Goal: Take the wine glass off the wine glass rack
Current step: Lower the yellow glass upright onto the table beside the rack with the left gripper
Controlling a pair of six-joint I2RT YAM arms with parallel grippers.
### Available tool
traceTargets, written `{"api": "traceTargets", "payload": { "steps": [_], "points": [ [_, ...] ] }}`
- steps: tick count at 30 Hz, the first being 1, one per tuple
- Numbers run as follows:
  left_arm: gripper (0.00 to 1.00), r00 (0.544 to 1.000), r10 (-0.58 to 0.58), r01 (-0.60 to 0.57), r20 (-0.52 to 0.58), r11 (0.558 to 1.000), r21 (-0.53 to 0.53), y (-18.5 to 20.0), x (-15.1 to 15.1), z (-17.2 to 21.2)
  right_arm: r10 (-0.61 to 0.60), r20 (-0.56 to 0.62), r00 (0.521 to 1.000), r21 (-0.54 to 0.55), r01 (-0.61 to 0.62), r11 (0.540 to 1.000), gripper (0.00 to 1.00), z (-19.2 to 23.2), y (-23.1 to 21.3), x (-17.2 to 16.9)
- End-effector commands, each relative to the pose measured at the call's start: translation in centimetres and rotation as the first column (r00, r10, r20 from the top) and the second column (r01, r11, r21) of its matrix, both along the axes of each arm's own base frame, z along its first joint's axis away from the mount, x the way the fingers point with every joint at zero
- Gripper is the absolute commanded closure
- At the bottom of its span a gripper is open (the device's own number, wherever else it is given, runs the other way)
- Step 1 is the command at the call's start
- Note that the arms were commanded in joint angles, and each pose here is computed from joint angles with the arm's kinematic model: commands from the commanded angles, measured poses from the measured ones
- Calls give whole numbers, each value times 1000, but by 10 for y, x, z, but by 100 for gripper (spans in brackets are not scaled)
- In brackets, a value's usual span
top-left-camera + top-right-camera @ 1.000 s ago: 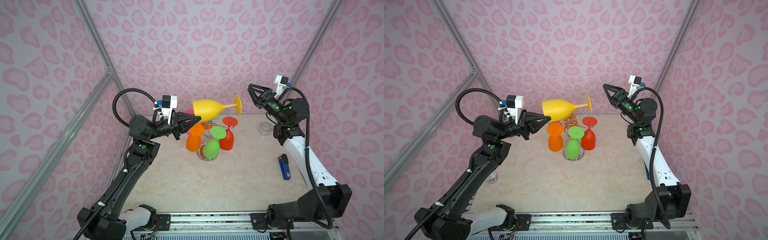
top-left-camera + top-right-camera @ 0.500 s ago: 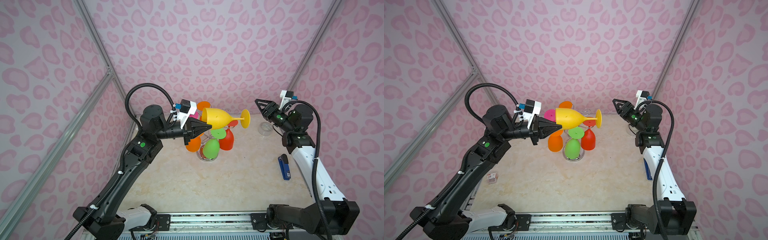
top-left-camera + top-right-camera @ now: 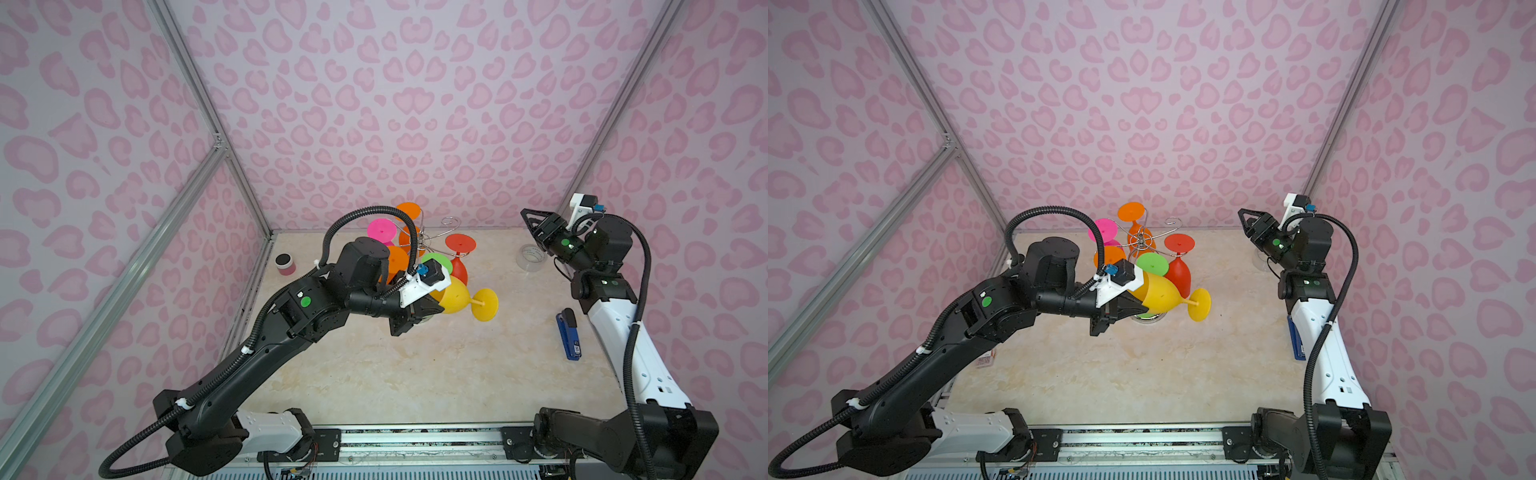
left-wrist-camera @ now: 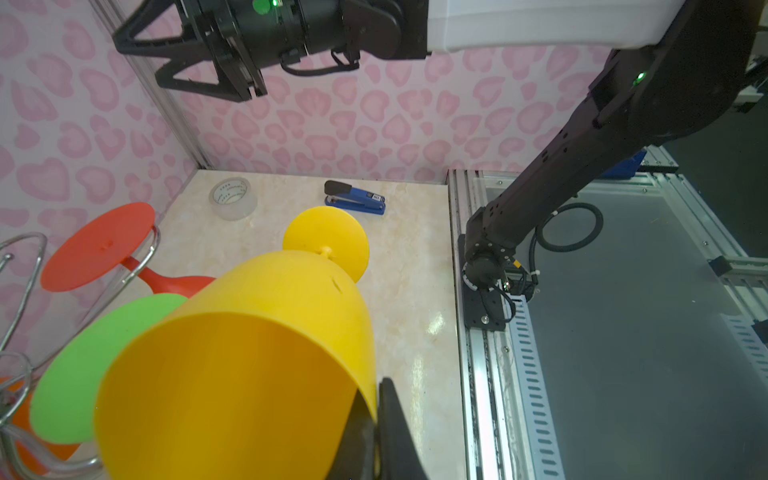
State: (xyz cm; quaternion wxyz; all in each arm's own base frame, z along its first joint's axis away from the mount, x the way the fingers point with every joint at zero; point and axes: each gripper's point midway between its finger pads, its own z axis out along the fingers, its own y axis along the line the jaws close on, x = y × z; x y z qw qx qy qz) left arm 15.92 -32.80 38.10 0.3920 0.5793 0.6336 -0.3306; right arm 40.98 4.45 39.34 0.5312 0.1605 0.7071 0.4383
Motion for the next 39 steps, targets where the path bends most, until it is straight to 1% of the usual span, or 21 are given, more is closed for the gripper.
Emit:
{"api": "traceTargets", "payload": {
  "steps": [1, 5, 7, 9, 12, 15, 19, 24, 32, 39],
  "points": [
    [98, 998, 64, -65, 13, 984, 164, 11, 4, -33, 4, 10, 1000, -14, -4, 1000, 47, -3, -1, 0],
    [98, 994, 110, -109, 13, 946, 305, 9, 5, -66, 1, -1, 1000, -16, -1, 1000, 47, -9, -2, 0],
    [99, 991, 130, -125, 11, 916, 382, 8, 7, -86, 0, -11, 1000, -14, 0, 1000, 47, -14, -3, 1],
    [98, 989, 148, -131, -1, 876, 465, 9, 7, -108, 0, -17, 1000, -14, 0, 1000, 47, -17, -3, 2],
    [99, 986, 166, -122, -30, 825, 553, 10, 7, -133, 1, -26, 1000, -15, -1, 1000, 47, -21, -4, 3],
    [98, 983, 173, -102, -59, 787, 609, 11, 6, -152, 0, -34, 999, -15, 0, 1000, 47, -25, -4, 4],
    [99, 981, 183, -98, -65, 756, 647, 9, 7, -166, 1, -44, 999, -13, -1, 1000, 47, -31, -4, 5],
    [98, 986, 150, -61, -75, 738, 672, 6, 1, -171, 3, -54, 999, -10, -4, 1000, 47, -36, -4, 7],
    [99, 982, 169, -50, -81, 652, 756, 12, 3, -195, 3, -65, 998, -8, -4, 1000, 47, -43, -5, 8],
    [98, 982, 169, -40, -86, 627, 778, 10, 5, -202, 6, -69, 998, -2, -6, 1000, 47, -46, -5, 9]
  ]
}}
